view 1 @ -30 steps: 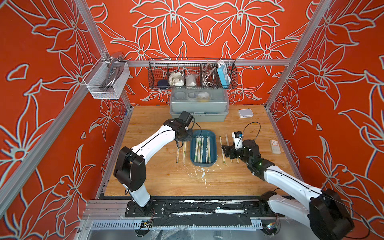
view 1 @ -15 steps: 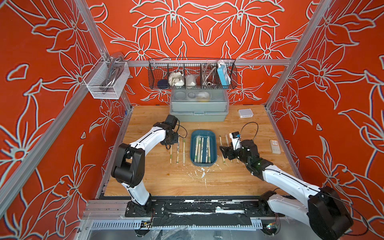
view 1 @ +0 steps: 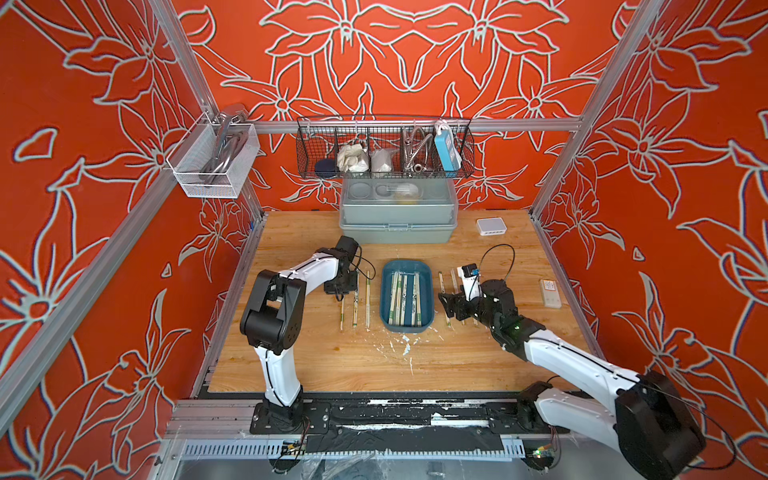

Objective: Take the paired disposable chopsticks out of the storage box
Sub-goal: Place the paired disposable chopsticks at the center of the board.

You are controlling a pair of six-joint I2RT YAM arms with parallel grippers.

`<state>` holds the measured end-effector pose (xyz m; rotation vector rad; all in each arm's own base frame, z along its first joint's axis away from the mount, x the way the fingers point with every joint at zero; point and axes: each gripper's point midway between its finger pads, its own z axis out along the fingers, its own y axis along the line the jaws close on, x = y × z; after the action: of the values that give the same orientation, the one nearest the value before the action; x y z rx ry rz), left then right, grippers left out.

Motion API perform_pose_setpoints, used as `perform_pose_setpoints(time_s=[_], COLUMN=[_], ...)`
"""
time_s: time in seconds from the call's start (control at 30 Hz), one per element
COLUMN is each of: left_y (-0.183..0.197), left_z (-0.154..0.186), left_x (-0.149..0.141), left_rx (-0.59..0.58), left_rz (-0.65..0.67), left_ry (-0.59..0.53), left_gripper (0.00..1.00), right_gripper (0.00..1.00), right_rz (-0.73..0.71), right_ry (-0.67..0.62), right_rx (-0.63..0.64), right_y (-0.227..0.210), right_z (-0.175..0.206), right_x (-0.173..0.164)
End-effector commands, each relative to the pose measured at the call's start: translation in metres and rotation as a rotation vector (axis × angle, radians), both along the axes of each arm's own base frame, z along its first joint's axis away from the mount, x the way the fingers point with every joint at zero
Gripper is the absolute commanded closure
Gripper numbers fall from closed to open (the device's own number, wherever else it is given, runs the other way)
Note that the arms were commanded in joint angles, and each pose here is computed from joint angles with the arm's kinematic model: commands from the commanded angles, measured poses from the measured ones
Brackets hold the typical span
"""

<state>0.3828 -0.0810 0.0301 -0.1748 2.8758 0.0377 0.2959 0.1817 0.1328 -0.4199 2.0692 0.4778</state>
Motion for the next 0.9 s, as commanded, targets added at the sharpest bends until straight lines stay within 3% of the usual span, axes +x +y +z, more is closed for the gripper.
perform_pose_setpoints(time_s=[0.0, 0.17, 0.73, 0.8, 0.87], left_y=[0.002, 0.004, 0.007, 0.008, 0.007], left_z=[-0.003, -0.004, -0.011, -0.009, -0.007], left_x=[0.006, 0.008, 0.018, 0.019, 0.019], left_rx=[0.008, 0.015, 0.034, 0.040, 0.041], left_rz=[0.004, 0.009, 0.021, 0.019, 0.015], left_ry=[-0.004, -0.009, -0.023, -0.025, -0.025], left_gripper=[0.94, 0.89, 0.86, 0.79, 0.64], right_gripper=[0.15, 0.16, 0.16, 0.15, 0.15], right_rz=[0.007, 0.009, -0.002, -0.003, 0.000], right_ry=[-0.020, -0.018, -0.007, -0.006, 0.001], right_rx=[-0.004, -0.002, -0.015, -0.015, -0.016], right_y=[0.003, 0.004, 0.003, 0.003, 0.004], right_z=[0.009, 0.009, 0.006, 0.005, 0.005], right_x=[0.003, 0.003, 0.005, 0.006, 0.006])
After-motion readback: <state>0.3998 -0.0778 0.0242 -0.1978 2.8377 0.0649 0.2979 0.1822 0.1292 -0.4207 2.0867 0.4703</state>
